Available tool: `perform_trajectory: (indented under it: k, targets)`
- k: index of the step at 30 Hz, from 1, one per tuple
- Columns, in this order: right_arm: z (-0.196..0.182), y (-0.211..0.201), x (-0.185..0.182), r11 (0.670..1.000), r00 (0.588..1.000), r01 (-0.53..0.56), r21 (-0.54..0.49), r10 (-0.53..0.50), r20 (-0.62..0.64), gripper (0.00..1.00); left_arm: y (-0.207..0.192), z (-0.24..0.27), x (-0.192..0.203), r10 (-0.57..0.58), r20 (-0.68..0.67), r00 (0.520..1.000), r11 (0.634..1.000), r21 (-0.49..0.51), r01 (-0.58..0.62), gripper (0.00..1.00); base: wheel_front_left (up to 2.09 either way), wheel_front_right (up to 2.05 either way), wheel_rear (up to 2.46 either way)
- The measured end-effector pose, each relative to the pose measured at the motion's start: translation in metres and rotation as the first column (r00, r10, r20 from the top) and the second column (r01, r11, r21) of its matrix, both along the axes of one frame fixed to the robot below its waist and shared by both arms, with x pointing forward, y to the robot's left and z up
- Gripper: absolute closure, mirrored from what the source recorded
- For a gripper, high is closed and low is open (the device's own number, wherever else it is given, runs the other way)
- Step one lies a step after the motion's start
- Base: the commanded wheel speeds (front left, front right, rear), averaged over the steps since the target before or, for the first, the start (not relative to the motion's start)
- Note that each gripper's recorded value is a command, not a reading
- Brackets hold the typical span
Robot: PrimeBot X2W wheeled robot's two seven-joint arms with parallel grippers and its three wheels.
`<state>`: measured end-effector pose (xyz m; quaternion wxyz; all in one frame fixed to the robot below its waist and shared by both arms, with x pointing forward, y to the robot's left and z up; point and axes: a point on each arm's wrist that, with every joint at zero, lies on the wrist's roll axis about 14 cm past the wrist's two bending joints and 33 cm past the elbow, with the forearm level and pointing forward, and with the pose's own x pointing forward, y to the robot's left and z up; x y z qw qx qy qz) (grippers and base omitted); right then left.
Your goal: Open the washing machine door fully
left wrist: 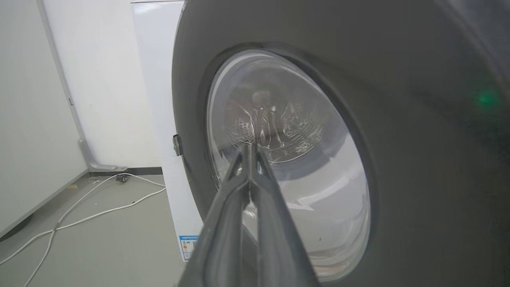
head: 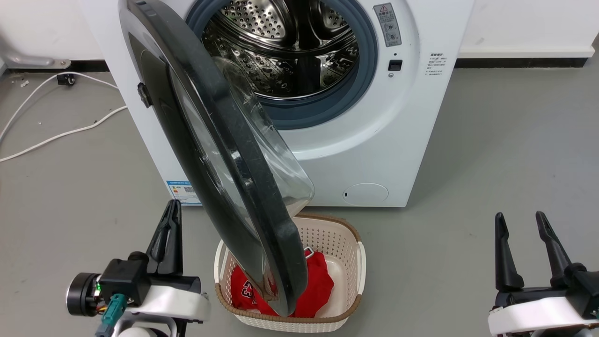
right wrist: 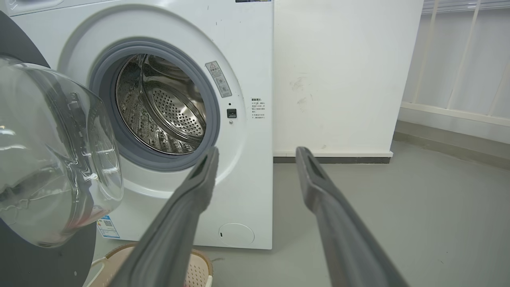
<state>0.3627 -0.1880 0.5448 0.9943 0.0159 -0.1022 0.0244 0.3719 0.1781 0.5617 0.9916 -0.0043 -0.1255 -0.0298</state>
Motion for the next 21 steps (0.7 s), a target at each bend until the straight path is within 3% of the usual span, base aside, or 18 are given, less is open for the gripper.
perform_trajectory:
  k: [6,11,15,21]
  targets:
    - [-0.002,0.002,0.001,1.0,1.0,-0.005,0.004,0.005,-0.007,0.0,0.002,0.029,0.001,0.002,0.09,0.996,1.0,0.0,-0.002,1.0,0.0,0.0,0.0]
    - [-0.005,0.001,0.002,1.0,1.0,-0.004,0.004,0.004,-0.015,0.0,0.003,0.086,-0.005,0.01,0.266,0.964,1.0,-0.006,-0.008,1.0,0.0,0.0,0.0]
    - [-0.006,0.002,0.002,1.0,1.0,-0.004,0.004,0.005,-0.02,0.0,-0.002,0.144,-0.021,0.003,0.446,0.895,1.0,-0.007,0.0,1.0,0.0,0.0,0.0]
    - [-0.006,0.001,0.003,1.0,1.0,-0.003,0.005,0.003,-0.02,0.0,-0.024,0.211,-0.059,-0.062,0.655,0.753,0.998,0.026,0.06,1.0,0.0,0.0,0.0]
